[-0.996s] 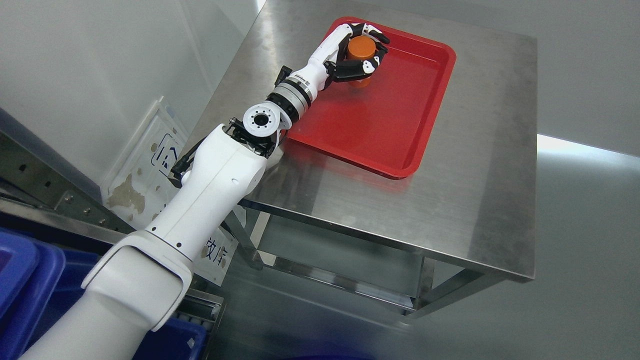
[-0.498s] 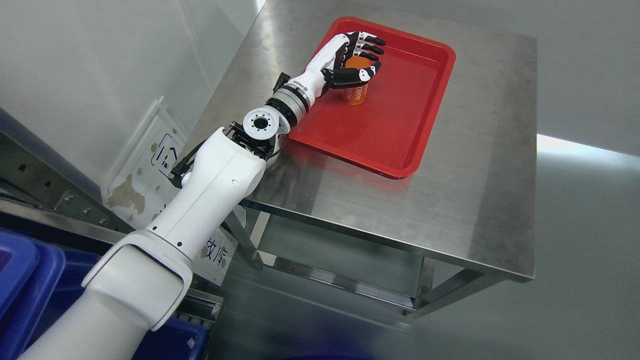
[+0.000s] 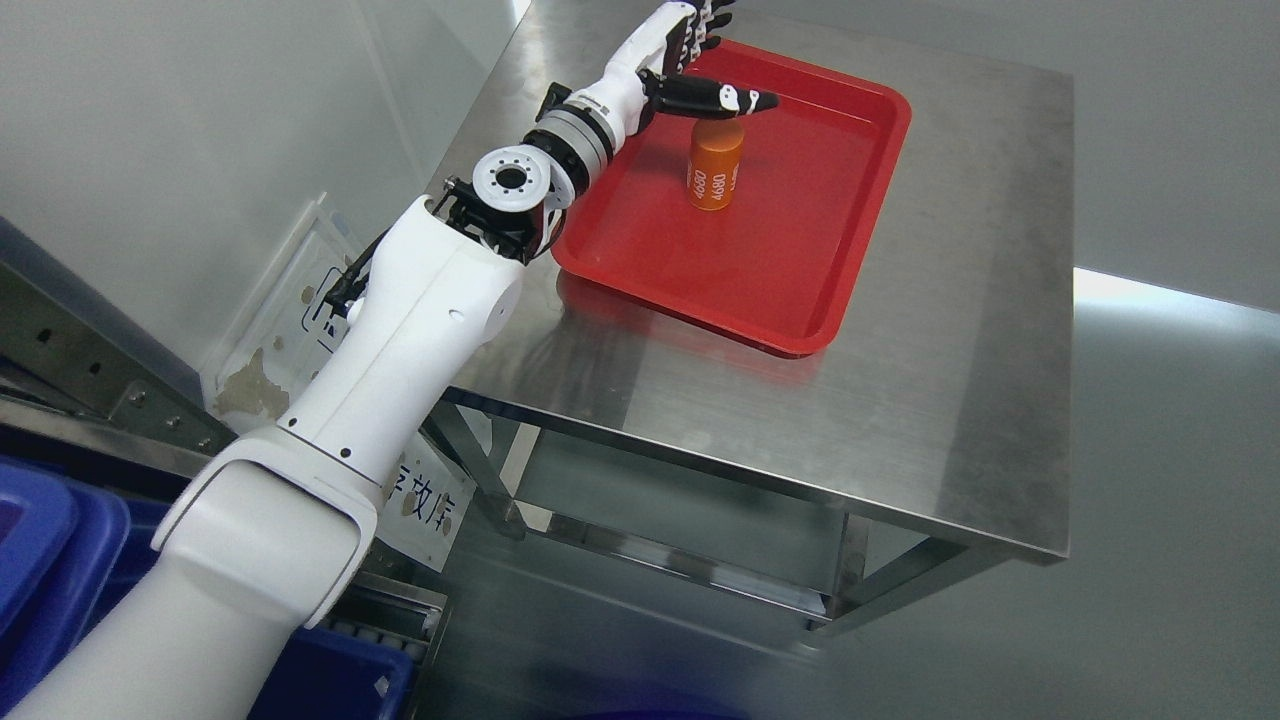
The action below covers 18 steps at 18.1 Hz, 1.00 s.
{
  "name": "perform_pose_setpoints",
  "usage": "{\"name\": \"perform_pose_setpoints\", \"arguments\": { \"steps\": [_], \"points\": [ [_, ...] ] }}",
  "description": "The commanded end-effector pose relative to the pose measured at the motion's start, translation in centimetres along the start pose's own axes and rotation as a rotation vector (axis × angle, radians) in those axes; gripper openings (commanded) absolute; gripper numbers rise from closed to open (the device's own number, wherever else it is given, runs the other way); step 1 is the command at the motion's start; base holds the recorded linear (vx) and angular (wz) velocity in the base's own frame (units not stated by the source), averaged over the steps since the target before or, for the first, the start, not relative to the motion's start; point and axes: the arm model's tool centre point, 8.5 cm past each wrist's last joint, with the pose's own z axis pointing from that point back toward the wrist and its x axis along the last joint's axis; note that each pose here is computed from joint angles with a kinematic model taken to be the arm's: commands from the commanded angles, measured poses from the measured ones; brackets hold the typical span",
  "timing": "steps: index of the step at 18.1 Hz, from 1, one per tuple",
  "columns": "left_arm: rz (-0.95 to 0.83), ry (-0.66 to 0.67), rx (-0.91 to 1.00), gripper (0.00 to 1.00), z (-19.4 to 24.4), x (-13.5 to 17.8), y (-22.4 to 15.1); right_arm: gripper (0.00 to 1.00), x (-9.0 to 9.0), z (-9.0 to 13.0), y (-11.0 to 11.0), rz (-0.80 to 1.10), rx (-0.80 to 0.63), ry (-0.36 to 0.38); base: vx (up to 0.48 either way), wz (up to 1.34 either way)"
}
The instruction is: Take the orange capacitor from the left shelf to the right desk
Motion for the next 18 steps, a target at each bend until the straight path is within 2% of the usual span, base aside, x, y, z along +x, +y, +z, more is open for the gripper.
{"name": "perform_pose_setpoints", "arguments": {
  "steps": [1,6,12,13,16,18],
  "points": [
    [0.139,-0.295,0.169,1.0,4.8,9.6,6.9,1.0,-0.9,-0.1,-1.1,-0.003,-0.017,0.005,0.0,0.0],
    [0.227,-0.279,0.162,1.0,13.0,7.5,6.6,1.0,-0.8,-0.1,-1.1,-0.004,-0.017,0.004,0.0,0.0],
    [0.276,-0.257,0.257,1.0,16.0,4.3,8.4,1.0,-0.9,-0.1,-1.1,-0.003,-0.017,0.005,0.0,0.0],
    [0.267,-0.28,0.3,1.0,15.9,4.2,8.1,1.0,-0.9,-0.1,-1.1,-0.003,-0.017,0.005,0.0,0.0],
    [0.275,-0.253,0.32,1.0,15.4,0.3,2.2,1.0,-0.9,-0.1,-1.1,-0.003,-0.017,0.005,0.0,0.0],
    [0.274,-0.247,0.321,1.0,16.0,-1.0,1.3,1.0,-0.9,-0.1,-1.1,-0.003,-0.017,0.005,0.0,0.0]
  ]
}}
